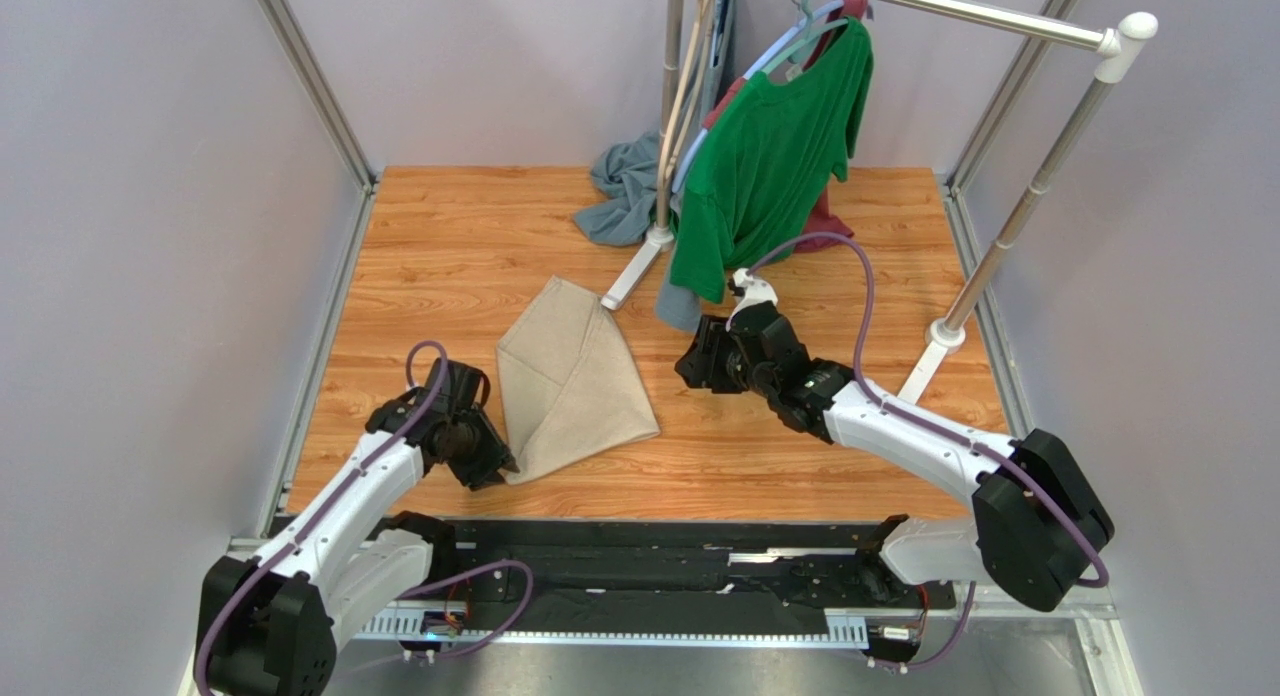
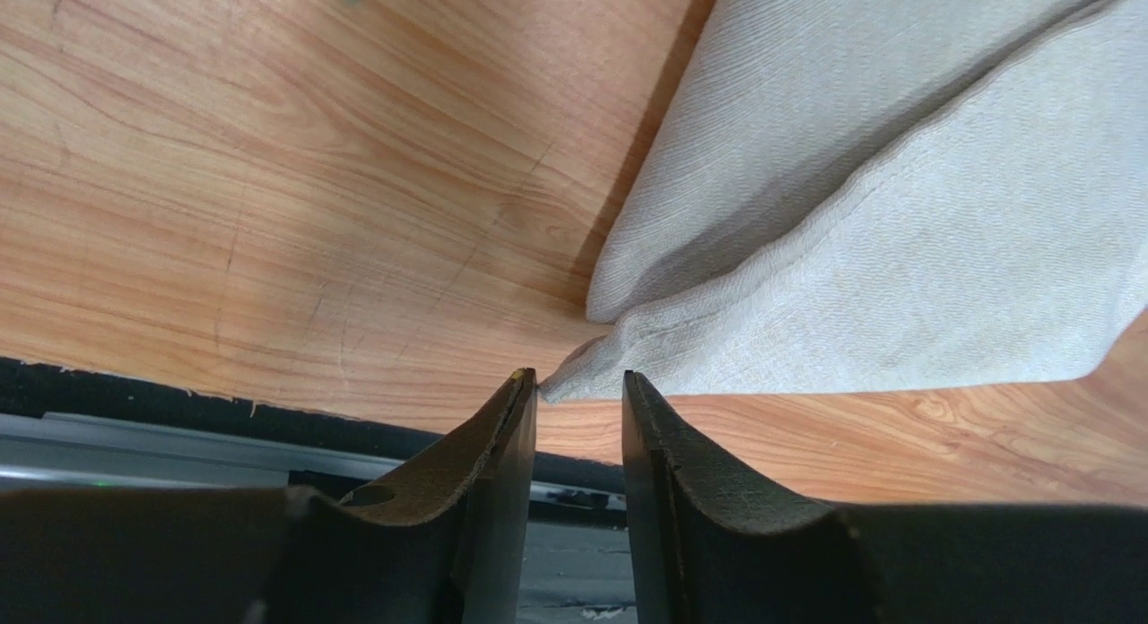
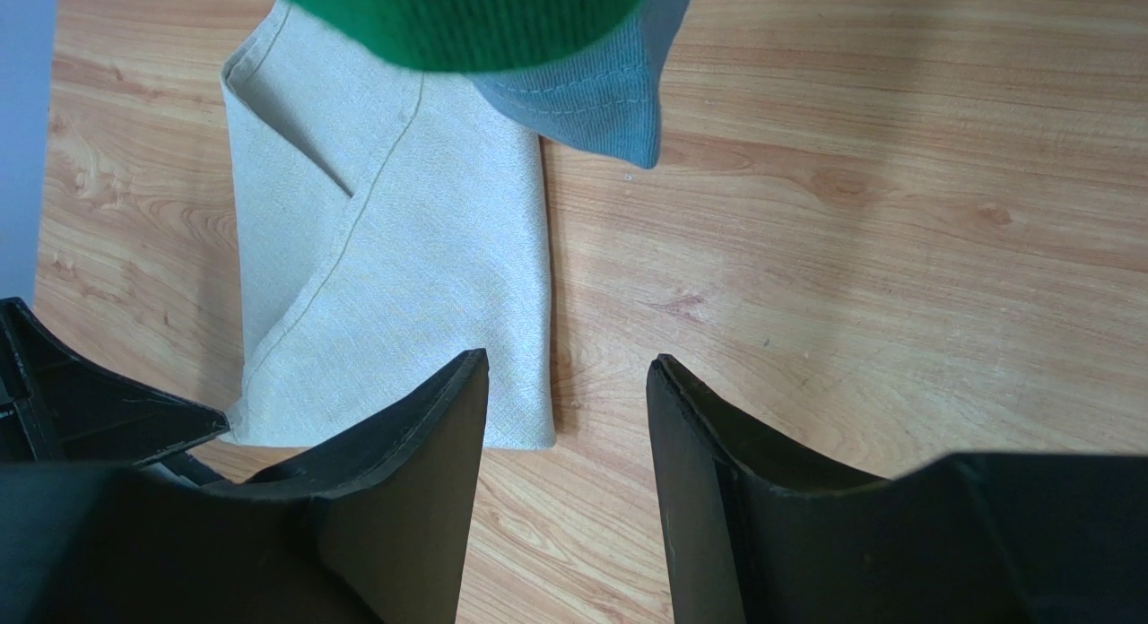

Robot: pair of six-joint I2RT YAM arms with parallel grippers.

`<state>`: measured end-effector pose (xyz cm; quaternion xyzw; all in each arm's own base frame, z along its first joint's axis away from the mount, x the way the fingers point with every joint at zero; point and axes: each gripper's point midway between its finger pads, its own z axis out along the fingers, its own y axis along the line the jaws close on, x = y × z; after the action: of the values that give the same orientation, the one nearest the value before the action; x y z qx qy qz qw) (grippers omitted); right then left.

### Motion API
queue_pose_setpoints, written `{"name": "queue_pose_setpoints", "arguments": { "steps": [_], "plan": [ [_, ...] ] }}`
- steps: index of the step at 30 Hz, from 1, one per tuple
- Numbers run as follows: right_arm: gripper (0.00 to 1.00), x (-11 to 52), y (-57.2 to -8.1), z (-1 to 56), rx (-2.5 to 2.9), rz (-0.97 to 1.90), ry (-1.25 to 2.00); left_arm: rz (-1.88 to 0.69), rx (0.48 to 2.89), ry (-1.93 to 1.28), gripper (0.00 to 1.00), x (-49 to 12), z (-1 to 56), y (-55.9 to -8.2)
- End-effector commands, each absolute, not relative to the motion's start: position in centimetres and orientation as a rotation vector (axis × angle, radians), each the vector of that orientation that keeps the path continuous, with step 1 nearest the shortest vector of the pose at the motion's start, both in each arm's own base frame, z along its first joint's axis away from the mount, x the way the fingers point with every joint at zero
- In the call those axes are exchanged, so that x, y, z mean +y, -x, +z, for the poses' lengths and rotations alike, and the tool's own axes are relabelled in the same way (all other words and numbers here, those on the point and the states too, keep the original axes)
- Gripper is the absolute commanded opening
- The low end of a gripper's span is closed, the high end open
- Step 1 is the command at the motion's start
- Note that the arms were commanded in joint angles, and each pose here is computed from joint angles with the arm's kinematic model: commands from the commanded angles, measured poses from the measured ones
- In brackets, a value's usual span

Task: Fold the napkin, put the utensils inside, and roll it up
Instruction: Fold the napkin

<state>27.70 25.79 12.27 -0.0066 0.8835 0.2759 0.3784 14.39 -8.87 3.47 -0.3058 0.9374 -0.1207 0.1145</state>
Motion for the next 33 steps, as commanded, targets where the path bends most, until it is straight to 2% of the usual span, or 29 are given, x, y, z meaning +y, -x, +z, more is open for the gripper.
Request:
{"name": "queue_pose_setpoints", "arguments": {
  "steps": [1,6,13,20,29,33],
  "plan": [
    [0.51,26.6,-28.1,12.8,2.222,0.757,0.035,-0.433,2.696,0.833,0.37,-9.6,4.3,-15.6],
    [0.51,27.2,-27.5,12.2,2.244,0.803,0.059,-0.426,2.705,0.807,0.34,-9.5,4.2,-15.5],
    [0.51,27.2,-27.2,12.1,2.248,0.81,0.06,-0.408,2.788,0.75,0.44,-9.9,3.8,-15.4],
    [0.51,27.1,-27.2,12.2,2.246,0.811,0.052,-0.362,2.791,0.739,0.42,-9.4,3.8,-15.8],
    [0.51,27.4,-27.0,11.3,2.277,0.813,0.065,-0.397,2.732,0.709,0.31,-9.5,4.0,-16.2],
    [0.51,27.9,-27.2,11.4,2.262,0.836,0.075,-0.428,2.734,0.675,0.15,-9.8,4.0,-16.3]
  ]
}}
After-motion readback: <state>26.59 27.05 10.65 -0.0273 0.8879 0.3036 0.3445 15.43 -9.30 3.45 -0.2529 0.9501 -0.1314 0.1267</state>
